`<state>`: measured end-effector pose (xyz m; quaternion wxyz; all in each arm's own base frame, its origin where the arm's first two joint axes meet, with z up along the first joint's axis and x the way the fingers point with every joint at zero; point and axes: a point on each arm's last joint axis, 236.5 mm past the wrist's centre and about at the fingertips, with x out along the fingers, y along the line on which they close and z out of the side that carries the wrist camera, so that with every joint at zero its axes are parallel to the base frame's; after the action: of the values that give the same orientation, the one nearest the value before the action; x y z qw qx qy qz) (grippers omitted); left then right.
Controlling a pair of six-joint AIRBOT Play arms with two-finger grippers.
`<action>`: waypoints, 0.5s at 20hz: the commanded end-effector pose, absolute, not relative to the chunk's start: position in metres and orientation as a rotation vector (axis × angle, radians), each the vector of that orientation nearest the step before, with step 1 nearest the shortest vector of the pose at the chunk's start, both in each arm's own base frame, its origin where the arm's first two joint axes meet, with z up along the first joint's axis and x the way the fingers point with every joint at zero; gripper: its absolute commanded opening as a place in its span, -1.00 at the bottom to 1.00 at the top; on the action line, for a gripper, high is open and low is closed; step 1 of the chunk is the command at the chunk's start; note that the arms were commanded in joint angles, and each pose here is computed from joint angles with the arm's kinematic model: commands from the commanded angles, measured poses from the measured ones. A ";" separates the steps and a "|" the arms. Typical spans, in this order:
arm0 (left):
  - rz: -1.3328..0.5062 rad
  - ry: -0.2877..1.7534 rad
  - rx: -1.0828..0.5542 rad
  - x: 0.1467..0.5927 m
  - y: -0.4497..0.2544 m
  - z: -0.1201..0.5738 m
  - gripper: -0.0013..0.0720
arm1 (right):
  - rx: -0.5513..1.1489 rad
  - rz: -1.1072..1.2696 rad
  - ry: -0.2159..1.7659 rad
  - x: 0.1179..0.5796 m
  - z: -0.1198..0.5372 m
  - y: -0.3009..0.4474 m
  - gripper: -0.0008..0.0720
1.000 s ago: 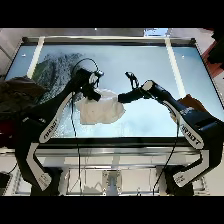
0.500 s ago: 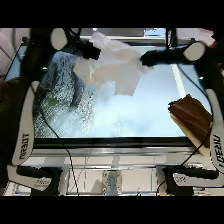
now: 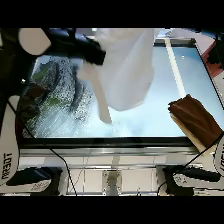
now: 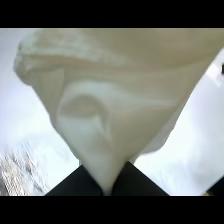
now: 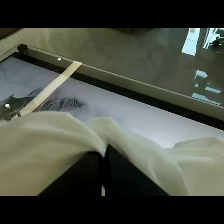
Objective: Fold the shirts.
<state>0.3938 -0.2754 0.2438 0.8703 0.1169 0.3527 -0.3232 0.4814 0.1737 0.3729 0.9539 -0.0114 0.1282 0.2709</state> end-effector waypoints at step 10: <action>-0.215 1.544 0.523 0.294 -0.129 -0.051 -0.93 | -0.009 0.874 0.855 0.499 0.038 0.396 -0.89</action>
<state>0.3061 -0.1798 -0.0125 0.7011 0.1873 0.6644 -0.1785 0.5172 0.3486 0.1223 0.8558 0.0047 0.3410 0.3890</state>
